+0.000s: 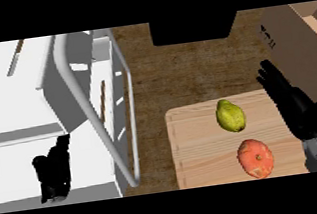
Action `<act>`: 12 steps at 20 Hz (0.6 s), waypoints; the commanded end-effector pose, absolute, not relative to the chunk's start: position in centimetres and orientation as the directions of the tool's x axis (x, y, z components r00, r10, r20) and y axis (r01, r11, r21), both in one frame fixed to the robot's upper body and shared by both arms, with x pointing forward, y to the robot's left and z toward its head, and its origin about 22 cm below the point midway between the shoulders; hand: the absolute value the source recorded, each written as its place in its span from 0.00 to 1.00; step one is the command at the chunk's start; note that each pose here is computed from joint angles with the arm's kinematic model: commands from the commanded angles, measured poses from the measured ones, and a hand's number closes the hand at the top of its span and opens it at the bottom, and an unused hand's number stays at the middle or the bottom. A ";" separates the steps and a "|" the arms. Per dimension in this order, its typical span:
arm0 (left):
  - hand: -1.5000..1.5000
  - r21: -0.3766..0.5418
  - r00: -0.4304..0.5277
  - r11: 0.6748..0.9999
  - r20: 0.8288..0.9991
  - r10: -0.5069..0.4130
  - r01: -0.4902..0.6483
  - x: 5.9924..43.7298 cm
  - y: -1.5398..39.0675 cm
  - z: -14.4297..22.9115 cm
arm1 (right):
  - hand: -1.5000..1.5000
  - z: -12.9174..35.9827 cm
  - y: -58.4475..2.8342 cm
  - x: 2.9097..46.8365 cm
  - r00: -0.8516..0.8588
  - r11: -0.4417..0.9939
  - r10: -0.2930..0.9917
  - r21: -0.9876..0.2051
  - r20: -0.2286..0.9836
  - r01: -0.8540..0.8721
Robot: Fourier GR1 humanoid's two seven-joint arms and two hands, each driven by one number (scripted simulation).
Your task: Pick the squash from the cutting board and place it in the cardboard box
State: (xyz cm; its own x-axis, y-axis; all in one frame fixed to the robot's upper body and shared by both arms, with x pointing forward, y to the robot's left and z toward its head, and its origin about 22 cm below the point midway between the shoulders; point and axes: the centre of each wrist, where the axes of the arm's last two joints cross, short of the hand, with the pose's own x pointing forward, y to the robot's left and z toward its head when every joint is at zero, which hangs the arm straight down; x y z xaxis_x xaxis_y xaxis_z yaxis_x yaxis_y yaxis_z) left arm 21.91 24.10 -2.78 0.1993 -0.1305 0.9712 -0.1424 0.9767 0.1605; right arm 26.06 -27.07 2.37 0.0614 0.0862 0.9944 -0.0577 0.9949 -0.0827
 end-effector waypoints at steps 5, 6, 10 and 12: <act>0.50 0.252 0.246 0.920 0.952 -0.180 -0.299 20.3 26.1 -0.5 | 1.00 5.8 -29.7 24.0 -0.164 0.922 0.332 -0.283 0.929 0.266; 0.50 0.182 0.256 0.791 0.966 -0.033 -0.584 18.7 23.5 0.7 | 1.00 5.8 -29.4 25.0 -0.183 0.922 0.342 -0.292 0.921 0.256; 0.50 0.048 0.184 0.611 0.970 0.162 -0.790 16.1 21.3 2.1 | 1.00 2.9 -32.4 23.1 0.019 0.815 0.501 -0.479 0.865 0.327; 0.50 0.060 0.192 0.585 0.967 0.166 -0.809 14.7 21.6 1.9 | 0.00 3.5 -32.7 23.2 -0.022 0.776 0.566 -0.523 0.824 0.353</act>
